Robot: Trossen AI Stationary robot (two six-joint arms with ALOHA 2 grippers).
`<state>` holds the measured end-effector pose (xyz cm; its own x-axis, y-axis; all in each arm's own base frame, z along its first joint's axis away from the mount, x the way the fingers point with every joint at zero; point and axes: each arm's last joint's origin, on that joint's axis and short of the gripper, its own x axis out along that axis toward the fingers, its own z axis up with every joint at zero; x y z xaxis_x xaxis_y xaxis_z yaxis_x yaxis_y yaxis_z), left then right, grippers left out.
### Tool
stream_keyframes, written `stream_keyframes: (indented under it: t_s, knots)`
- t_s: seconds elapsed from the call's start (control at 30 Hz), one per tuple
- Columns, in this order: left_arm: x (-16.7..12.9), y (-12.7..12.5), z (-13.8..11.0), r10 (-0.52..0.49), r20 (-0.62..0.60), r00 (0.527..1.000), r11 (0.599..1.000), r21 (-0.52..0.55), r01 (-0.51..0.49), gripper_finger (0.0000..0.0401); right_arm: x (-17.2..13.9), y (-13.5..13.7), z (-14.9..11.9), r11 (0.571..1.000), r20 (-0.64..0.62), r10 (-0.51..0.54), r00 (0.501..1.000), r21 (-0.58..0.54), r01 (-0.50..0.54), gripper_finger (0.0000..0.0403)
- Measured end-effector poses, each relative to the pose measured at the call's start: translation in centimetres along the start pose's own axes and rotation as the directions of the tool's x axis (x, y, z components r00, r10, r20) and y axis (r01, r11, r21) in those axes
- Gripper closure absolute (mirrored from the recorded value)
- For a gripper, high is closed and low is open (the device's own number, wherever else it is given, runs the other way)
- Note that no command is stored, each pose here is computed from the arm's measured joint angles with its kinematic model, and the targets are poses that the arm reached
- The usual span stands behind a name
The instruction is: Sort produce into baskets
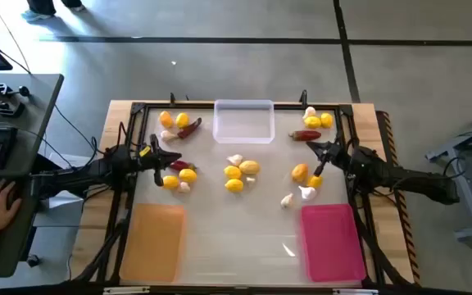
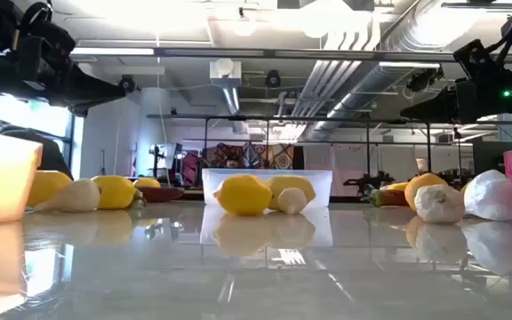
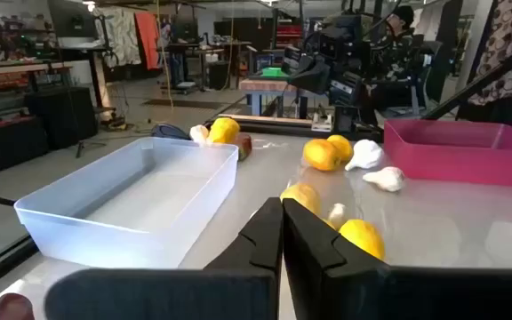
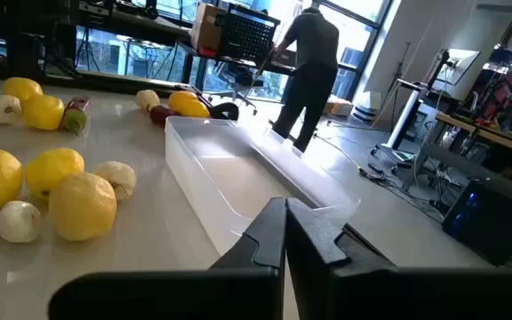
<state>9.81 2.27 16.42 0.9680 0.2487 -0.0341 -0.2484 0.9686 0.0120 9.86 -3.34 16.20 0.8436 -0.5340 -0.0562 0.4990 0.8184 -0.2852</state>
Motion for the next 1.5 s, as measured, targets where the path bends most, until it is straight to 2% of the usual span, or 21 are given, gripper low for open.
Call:
stream_keyframes:
  t_s: [1.17, 1.5]
  knots:
    - [0.0, 0.0, 0.0, 0.0, 0.0, 1.0, 1.0, 0.0, 0.0, 0.0401, 0.0, -0.01, 0.01, 1.0, 0.0, -0.001, 1.0, 0.0, 0.001, 0.0402]
    - [-0.02, -0.43, 0.0, -0.043, 0.0, 0.999, 0.999, 0.001, 0.043, 0.0401, 0.0, 0.0, 0.01, 1.0, 0.0, 0.0, 1.0, 0.0, 0.0, 0.0402]
